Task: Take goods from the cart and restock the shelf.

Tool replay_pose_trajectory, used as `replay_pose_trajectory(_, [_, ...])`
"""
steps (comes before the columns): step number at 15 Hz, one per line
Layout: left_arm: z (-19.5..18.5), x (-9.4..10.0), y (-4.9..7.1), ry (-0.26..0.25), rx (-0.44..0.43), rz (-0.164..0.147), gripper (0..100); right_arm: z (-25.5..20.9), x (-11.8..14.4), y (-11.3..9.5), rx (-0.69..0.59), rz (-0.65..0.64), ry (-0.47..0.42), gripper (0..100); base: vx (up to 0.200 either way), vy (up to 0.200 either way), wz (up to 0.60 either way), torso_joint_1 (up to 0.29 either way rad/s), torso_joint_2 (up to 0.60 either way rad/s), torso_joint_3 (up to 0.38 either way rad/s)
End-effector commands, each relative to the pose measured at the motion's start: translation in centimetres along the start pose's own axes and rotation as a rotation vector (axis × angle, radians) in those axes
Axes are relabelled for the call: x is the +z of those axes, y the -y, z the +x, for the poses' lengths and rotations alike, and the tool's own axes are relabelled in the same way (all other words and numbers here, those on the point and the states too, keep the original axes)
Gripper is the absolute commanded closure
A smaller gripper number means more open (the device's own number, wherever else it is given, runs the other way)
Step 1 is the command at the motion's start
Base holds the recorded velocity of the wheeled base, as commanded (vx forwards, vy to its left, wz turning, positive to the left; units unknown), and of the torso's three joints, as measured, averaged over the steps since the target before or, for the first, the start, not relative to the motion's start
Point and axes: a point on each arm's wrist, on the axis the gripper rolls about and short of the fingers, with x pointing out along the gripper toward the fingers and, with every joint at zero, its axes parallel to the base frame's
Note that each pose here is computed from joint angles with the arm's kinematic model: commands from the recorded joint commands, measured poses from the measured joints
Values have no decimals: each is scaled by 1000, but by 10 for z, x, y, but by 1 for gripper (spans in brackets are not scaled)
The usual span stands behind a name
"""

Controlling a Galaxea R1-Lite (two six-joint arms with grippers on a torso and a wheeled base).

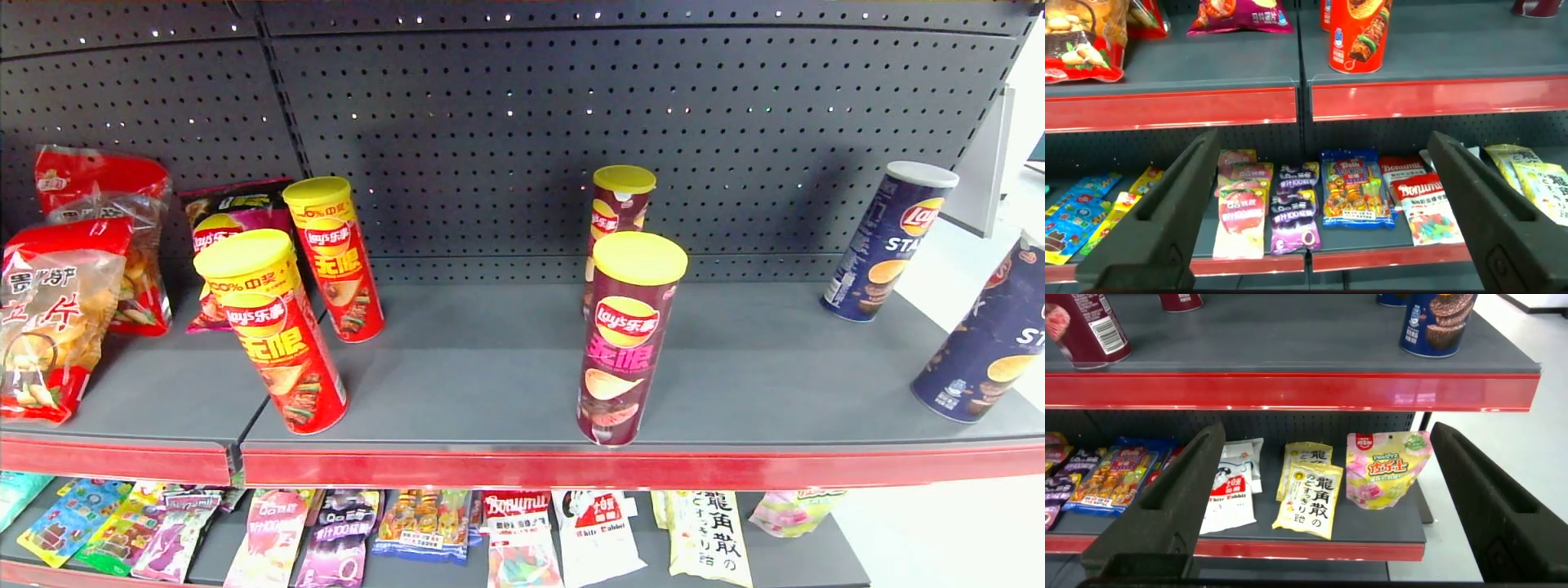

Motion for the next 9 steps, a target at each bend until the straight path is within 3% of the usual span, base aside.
replay_pose_trajectory(1, [0, 0, 0, -6, -4, 2, 0, 0, 0, 0, 1, 1, 0, 0, 0, 0, 0, 0, 0, 0])
replay_pose_trajectory(3, [3, 1, 0, -34, -14, 0, 0, 0, 0, 0, 1, -1, 0, 0, 0, 0, 0, 0, 0, 0])
replay_pose_trajectory(5, [2, 1, 0, -19, -35, 7, 0, 0, 0, 0, -1, 4, 0, 0, 0, 0, 0, 0, 0, 0])
replay_pose_trajectory(6, [-2, 19, 1, 54, -87, 14, 0, 0, 0, 0, 1, 2, 0, 0, 0, 0, 0, 0, 0, 0])
replay_pose_trajectory(7, [3, 91, 0, 106, -190, -6, 0, 0, 0, 0, 1, 2, 0, 0, 0, 0, 0, 0, 0, 0])
replay_pose_trajectory(8, [13, 140, 0, 140, -245, -14, 0, 0, 0, 0, 1, 4, 0, 0, 0, 0, 0, 0, 0, 0])
replay_pose_trajectory(9, [35, 184, 0, 140, -315, -6, 0, 0, 0, 0, 1, 4, 0, 0, 0, 0, 0, 0, 0, 0])
